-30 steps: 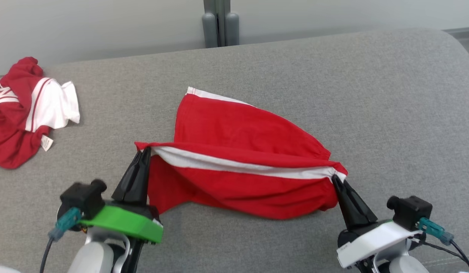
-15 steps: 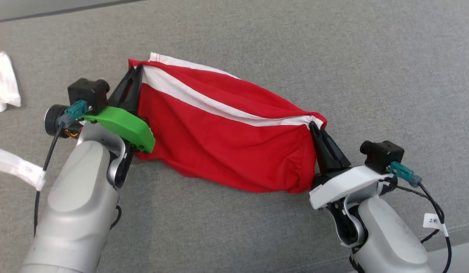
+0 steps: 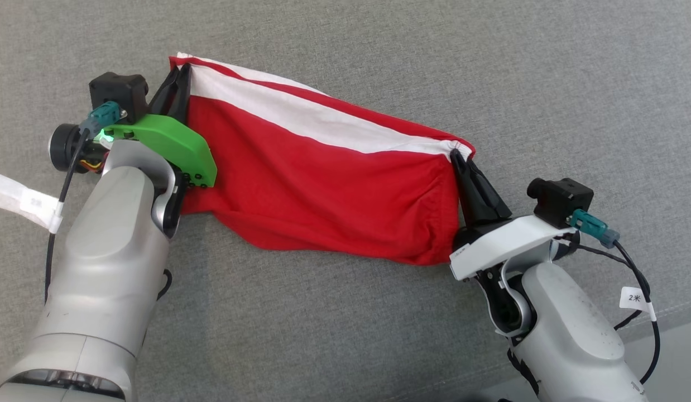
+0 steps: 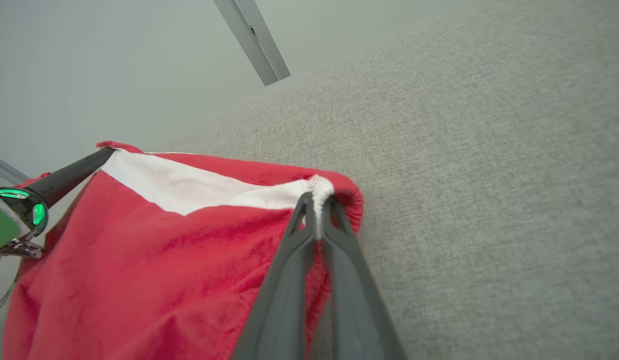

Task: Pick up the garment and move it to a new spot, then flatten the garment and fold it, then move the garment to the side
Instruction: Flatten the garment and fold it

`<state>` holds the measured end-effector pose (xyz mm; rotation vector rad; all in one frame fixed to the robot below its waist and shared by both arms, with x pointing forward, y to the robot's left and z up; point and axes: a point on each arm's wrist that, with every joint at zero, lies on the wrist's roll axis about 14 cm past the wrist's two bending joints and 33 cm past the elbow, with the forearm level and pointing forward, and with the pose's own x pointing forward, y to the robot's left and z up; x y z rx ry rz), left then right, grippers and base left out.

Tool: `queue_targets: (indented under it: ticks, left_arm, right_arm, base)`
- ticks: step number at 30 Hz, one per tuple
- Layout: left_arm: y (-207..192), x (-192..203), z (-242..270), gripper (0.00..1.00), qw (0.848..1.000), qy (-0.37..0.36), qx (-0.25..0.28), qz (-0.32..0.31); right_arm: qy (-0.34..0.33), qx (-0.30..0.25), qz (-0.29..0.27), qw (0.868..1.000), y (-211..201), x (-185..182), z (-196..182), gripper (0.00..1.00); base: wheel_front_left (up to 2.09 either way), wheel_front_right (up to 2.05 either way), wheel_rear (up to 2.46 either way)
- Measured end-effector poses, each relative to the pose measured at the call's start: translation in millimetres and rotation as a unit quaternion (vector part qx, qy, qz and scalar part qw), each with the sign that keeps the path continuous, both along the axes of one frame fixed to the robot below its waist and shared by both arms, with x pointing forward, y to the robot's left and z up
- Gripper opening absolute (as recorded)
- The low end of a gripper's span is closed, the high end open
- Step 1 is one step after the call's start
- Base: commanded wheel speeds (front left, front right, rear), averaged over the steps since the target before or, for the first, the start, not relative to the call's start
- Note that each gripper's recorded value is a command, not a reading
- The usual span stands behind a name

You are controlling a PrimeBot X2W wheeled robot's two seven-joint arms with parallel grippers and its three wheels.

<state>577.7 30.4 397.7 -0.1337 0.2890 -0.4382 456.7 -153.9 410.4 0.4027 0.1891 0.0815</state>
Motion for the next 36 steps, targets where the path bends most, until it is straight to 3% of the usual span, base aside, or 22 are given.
queue_targets:
  ticks: [1, 2, 3, 13, 24, 30, 36]
  left_arm:
    - [-0.3, 1.0, -0.2, 0.08, 1.0, 0.0, 0.001, 0.001]
    - [-0.7, 1.5, 0.1, 0.38, 1.0, 0.0, 0.005, 0.0]
    - [-2.3, 1.3, 1.4, 1.0, 1.0, -0.003, 0.008, -0.002]
    - [-15.7, -21.0, 37.4, 1.0, 0.999, -0.04, -0.013, -0.02]
    - [20.7, -77.7, 19.7, 1.0, 0.999, 0.033, 0.009, 0.007]
    - [41.3, -82.5, 8.8, 1.0, 0.996, 0.079, 0.028, 0.02]
    - [28.3, -79.6, -5.3, 1.0, 0.992, 0.127, 0.018, 0.002]
  right_arm:
    - [-0.003, 0.0, -0.001, 1.0, -0.6, 0.8, 1.5, 0.37]
    - [-0.003, 0.0, -0.001, 1.0, -0.5, 0.9, 2.1, 0.79]
    - [-0.006, 0.0, -0.001, 1.0, -0.6, 1.3, 3.7, 1.0]
    - [-0.024, -0.004, -0.024, 0.999, -12.2, -16.0, 18.9, 1.0]
    - [-0.045, -0.05, -0.048, 0.997, -32.1, -51.9, 36.9, 1.0]
    - [-0.067, -0.054, -0.042, 0.995, -29.7, -50.8, 55.1, 1.0]
    - [-0.059, -0.058, -0.051, 0.995, -37.0, -53.7, 52.2, 1.0]
  base:
    - [0.0, 0.0, 0.0]
    - [0.0, 0.0, 0.0]
    - [0.0, 0.0, 0.0]
    - [0.0, 0.0, 0.0]
    - [0.0, 0.0, 0.0]
    - [0.0, 0.0, 0.0]
    - [0.0, 0.0, 0.0]
